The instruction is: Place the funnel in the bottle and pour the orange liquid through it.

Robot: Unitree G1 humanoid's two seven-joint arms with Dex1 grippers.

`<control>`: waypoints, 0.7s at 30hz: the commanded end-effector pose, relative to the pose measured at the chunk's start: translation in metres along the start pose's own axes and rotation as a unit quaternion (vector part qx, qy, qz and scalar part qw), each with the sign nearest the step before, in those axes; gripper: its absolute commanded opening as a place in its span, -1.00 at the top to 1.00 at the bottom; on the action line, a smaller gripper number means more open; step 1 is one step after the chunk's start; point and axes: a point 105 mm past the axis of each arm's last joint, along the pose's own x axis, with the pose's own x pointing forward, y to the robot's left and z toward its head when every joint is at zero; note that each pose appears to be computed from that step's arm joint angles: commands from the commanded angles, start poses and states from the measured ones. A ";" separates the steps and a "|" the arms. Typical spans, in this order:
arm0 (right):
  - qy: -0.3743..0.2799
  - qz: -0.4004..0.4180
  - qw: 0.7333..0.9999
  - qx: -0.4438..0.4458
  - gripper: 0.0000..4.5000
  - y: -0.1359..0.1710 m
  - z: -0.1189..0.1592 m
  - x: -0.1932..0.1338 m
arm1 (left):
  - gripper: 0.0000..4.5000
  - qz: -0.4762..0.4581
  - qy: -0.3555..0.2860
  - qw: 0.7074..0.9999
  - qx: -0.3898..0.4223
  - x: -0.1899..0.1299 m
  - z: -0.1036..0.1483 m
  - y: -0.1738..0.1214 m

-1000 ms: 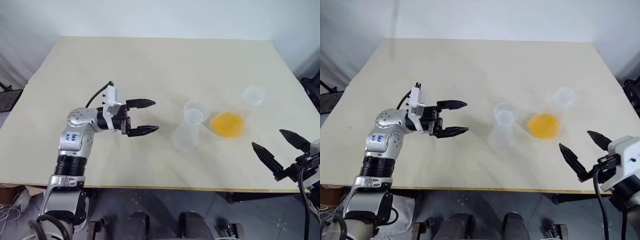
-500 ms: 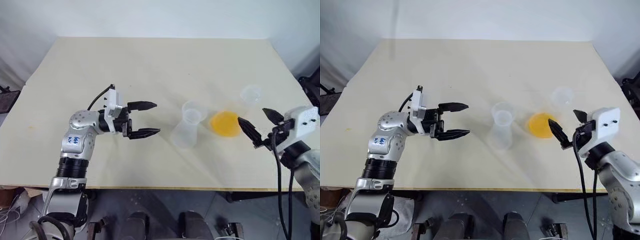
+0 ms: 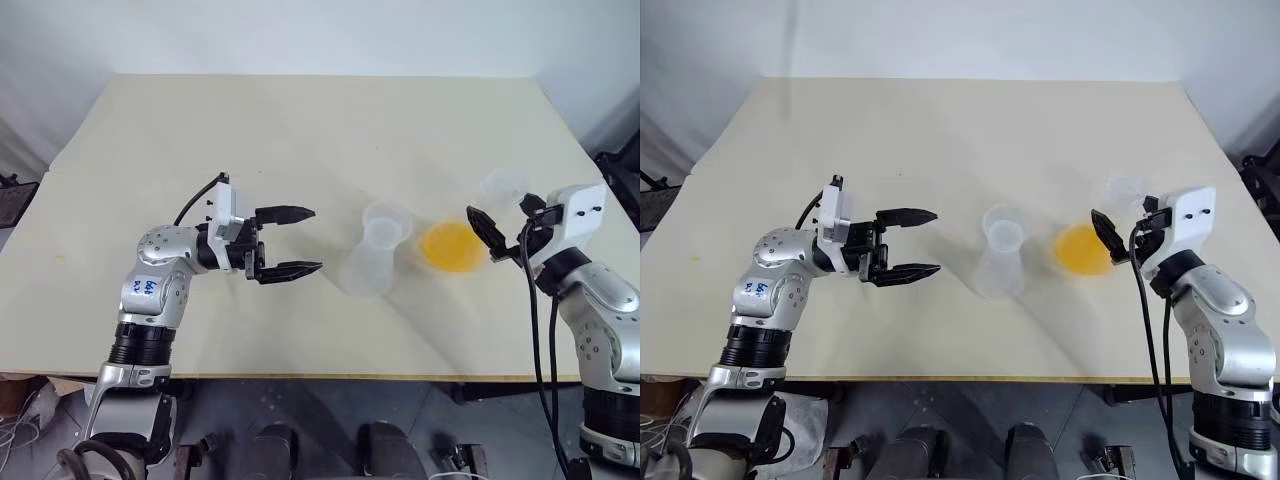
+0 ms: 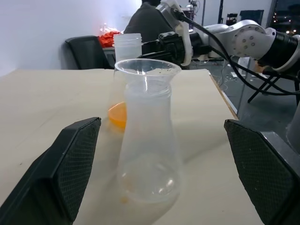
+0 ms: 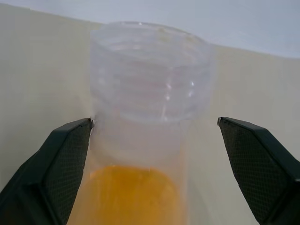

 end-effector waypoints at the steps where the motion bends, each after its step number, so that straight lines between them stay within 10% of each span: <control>1: -0.035 -0.002 0.999 -0.011 -1.00 -0.004 0.016 0.003 | -1.00 0.000 -0.010 1.000 0.022 -0.002 0.011 -0.002; 21: -0.053 0.024 0.998 0.008 -1.00 0.007 0.024 0.009 | -1.00 0.009 -0.007 1.000 0.025 -0.002 0.012 -0.004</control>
